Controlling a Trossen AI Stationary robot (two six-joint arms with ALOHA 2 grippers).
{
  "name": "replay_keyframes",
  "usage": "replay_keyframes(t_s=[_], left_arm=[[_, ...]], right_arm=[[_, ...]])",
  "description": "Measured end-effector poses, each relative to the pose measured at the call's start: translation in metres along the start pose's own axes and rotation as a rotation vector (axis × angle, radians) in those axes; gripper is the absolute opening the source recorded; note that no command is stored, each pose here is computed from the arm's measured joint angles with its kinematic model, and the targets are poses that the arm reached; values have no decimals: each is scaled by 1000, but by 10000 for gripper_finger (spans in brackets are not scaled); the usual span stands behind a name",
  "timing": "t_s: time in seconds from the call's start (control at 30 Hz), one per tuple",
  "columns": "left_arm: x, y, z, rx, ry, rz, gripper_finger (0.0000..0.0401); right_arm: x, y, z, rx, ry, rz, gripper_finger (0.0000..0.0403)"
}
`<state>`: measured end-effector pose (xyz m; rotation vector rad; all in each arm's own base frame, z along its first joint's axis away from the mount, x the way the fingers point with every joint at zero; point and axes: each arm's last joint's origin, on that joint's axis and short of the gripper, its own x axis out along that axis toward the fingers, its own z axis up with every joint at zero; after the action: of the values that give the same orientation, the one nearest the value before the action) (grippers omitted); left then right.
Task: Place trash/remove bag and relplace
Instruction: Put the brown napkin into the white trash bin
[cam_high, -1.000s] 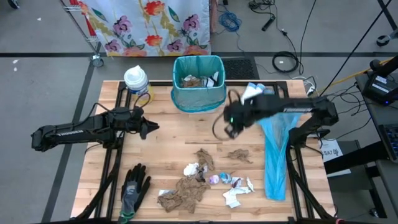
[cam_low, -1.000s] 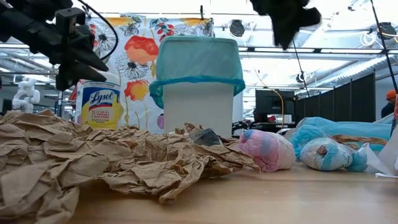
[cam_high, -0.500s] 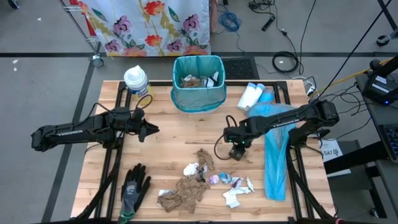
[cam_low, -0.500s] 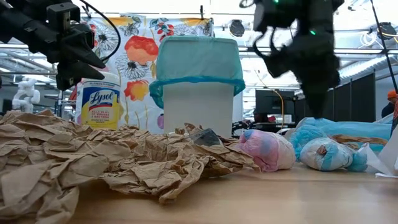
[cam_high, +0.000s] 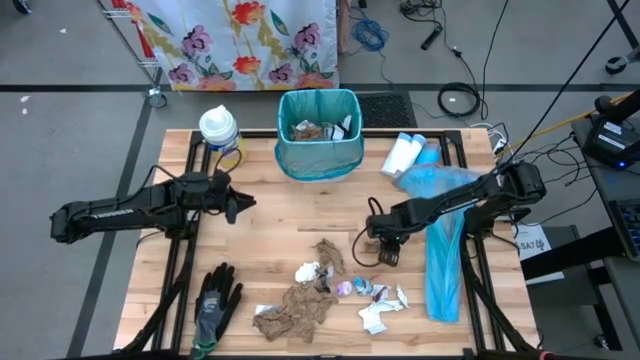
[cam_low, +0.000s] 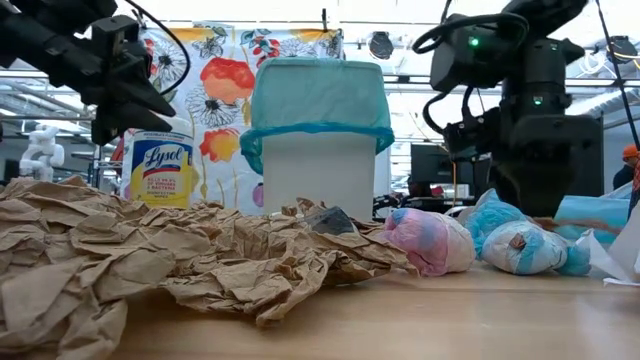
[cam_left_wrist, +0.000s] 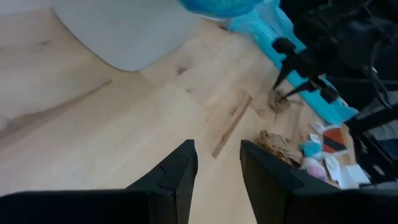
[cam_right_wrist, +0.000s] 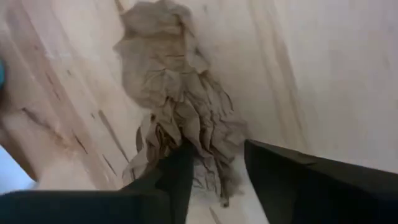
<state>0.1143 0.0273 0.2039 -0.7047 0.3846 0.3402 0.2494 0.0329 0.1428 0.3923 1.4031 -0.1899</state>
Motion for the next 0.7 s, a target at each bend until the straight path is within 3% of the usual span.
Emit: replay_keyframes(t_s=[0.17,0.43,0.7], left_arm=[[0,1,1,-56,-31,37,127],[0,1,1,-104,-37,42,127],[2,2,1,-95,-28,52,127]], right_arm=[[2,3,-2,-16,-23,3,16],[-17,14,14,31,-46,37,3],[-89,31,61,20,-238,-12,1]])
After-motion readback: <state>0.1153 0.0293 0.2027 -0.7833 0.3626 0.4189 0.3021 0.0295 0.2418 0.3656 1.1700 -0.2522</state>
